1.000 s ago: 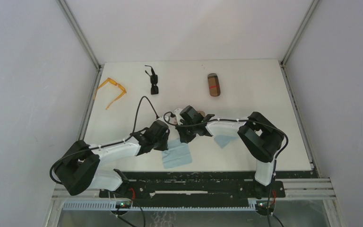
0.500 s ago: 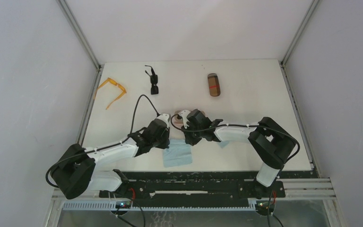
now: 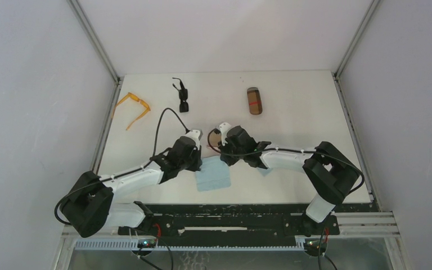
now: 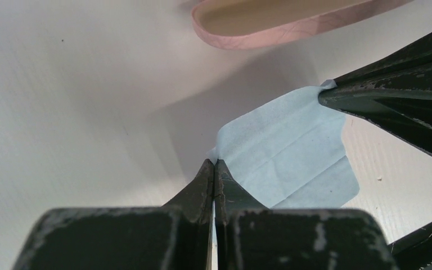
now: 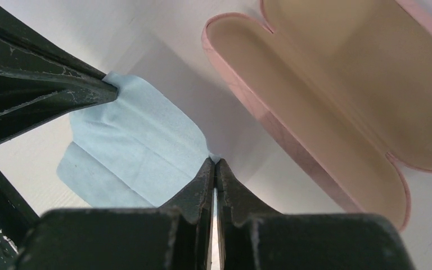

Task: Organize the sunglasses
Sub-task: Fold the glasses cleaning cloth at the center of the board.

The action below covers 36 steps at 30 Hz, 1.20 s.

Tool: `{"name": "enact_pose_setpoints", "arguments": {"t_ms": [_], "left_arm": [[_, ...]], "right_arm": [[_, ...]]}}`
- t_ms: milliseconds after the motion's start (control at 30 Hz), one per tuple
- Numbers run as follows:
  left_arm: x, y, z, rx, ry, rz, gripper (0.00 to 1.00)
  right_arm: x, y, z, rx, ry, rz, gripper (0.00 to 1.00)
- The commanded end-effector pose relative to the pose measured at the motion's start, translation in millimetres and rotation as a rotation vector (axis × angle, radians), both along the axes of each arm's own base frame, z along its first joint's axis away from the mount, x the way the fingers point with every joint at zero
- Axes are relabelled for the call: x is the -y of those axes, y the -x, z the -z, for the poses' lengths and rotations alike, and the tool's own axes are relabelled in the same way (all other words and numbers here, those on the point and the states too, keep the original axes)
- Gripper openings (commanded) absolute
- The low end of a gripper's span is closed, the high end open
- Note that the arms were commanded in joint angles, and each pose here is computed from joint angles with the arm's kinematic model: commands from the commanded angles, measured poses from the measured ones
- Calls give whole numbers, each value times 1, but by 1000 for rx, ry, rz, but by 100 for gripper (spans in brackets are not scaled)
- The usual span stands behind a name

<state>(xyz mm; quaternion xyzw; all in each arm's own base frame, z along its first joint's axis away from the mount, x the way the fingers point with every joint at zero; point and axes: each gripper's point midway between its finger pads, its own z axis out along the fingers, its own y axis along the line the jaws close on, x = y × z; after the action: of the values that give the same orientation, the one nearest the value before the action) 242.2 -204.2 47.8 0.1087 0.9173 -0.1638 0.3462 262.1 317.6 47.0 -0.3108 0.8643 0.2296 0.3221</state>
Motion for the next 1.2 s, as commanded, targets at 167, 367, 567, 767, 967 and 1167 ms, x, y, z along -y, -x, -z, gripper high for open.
{"name": "enact_pose_setpoints", "arguments": {"t_ms": [167,367,567,767,967,1167], "left_arm": [[18,-5,-23,84,94,84,0],[16,7,-16,73,130,99,0],[13,14,-9,63,135,96,2],[12,18,-9,64,148,103,10],[15,25,-7,49,165,136,24],[19,35,-4,31,199,170,34]], "right_arm": [[-3,13,-14,69,-44,-66,0],[-1,25,-13,74,-70,-105,0],[-6,32,-12,82,-84,-142,0],[-7,35,-11,91,-76,-166,0],[-6,43,-6,66,-65,-204,0],[-6,50,0,37,-59,-233,0]]}}
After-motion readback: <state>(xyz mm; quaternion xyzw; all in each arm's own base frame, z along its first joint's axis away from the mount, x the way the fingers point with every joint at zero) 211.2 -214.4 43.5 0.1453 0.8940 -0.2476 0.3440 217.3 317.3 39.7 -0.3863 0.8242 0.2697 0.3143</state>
